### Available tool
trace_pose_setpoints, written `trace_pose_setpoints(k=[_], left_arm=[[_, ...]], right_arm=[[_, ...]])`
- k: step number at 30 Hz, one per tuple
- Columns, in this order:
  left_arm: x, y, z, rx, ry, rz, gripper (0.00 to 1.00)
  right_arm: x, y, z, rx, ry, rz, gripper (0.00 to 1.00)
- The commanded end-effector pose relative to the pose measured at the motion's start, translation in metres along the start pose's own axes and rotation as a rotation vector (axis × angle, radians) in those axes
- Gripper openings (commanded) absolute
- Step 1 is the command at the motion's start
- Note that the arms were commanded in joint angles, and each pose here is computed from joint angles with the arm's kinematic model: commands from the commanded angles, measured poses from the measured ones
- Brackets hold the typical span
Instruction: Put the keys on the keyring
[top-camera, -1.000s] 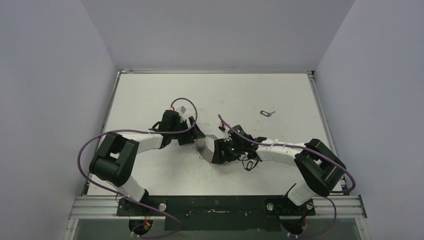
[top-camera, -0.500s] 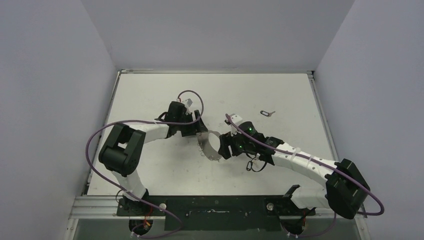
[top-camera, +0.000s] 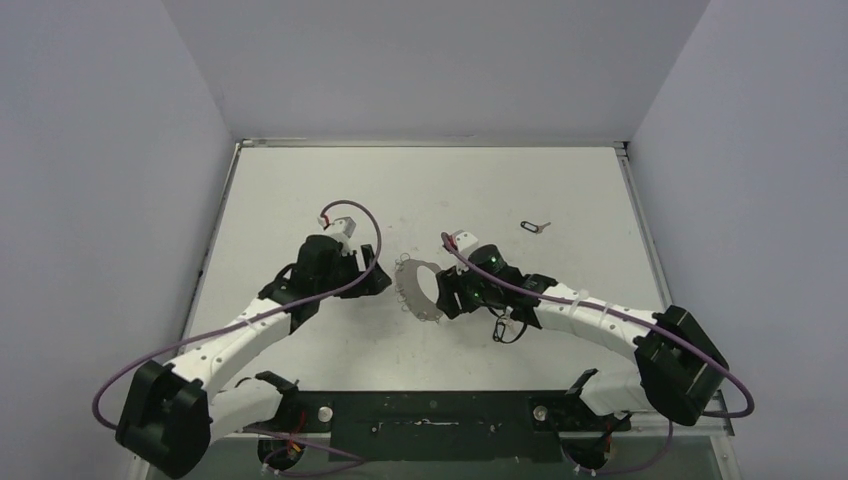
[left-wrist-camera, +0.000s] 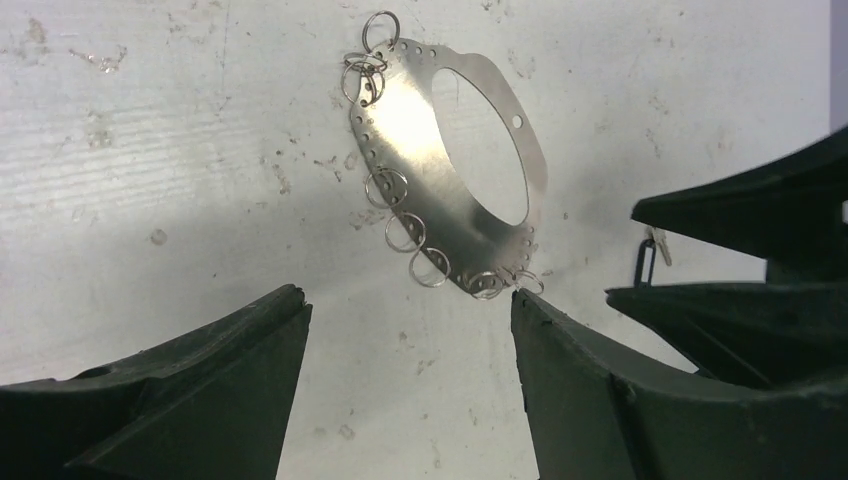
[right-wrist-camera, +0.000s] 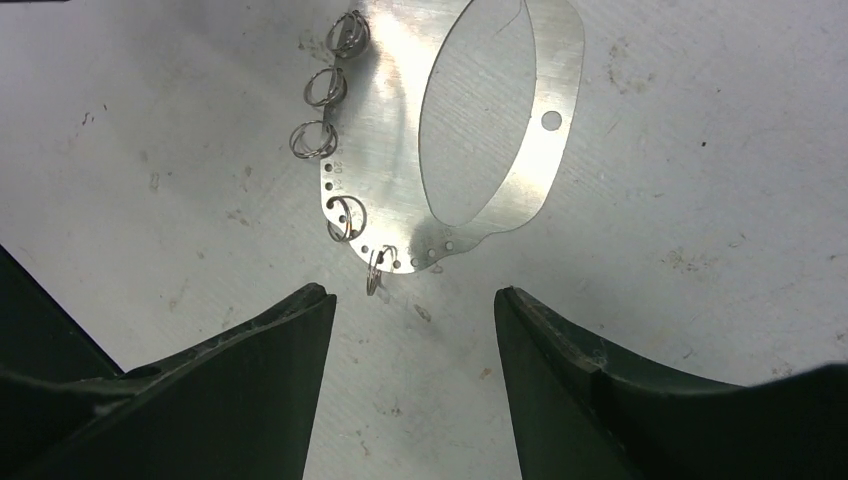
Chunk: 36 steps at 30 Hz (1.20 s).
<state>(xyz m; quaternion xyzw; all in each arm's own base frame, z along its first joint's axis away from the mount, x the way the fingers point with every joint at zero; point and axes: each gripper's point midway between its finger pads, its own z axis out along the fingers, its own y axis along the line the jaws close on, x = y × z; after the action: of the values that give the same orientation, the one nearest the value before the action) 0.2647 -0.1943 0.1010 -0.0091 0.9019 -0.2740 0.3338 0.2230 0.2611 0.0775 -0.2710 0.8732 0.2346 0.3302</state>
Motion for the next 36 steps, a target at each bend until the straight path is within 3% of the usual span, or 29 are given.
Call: trace_pose_setpoints(k=[1,8,16,26,36], left_arm=[[0.007,0.003,-0.026,0.009,-0.063,-0.056,0.72],[0.032,0.015,-0.044,0.021,-0.088,-0.128,0.72],[0.044,0.023,-0.043,0.010,-0.071,-0.161,0.72],[0.048,0.025,-0.037,-0.004,-0.035,-0.160,0.73],[0.052,0.030,-0.039,-0.025,-0.033,-0.159,0.73]], right_arm=[[-0.020,0.012,0.008,-0.017,-0.024,0.050,0.58],[-0.010,0.016,0.022,0.036,0.093,0.050,0.41],[0.002,0.016,0.029,0.143,0.215,-0.064,0.32],[0.009,0.011,0.038,0.217,0.275,-0.112,0.30],[0.016,0.018,0.054,0.181,0.321,-0.105,0.28]])
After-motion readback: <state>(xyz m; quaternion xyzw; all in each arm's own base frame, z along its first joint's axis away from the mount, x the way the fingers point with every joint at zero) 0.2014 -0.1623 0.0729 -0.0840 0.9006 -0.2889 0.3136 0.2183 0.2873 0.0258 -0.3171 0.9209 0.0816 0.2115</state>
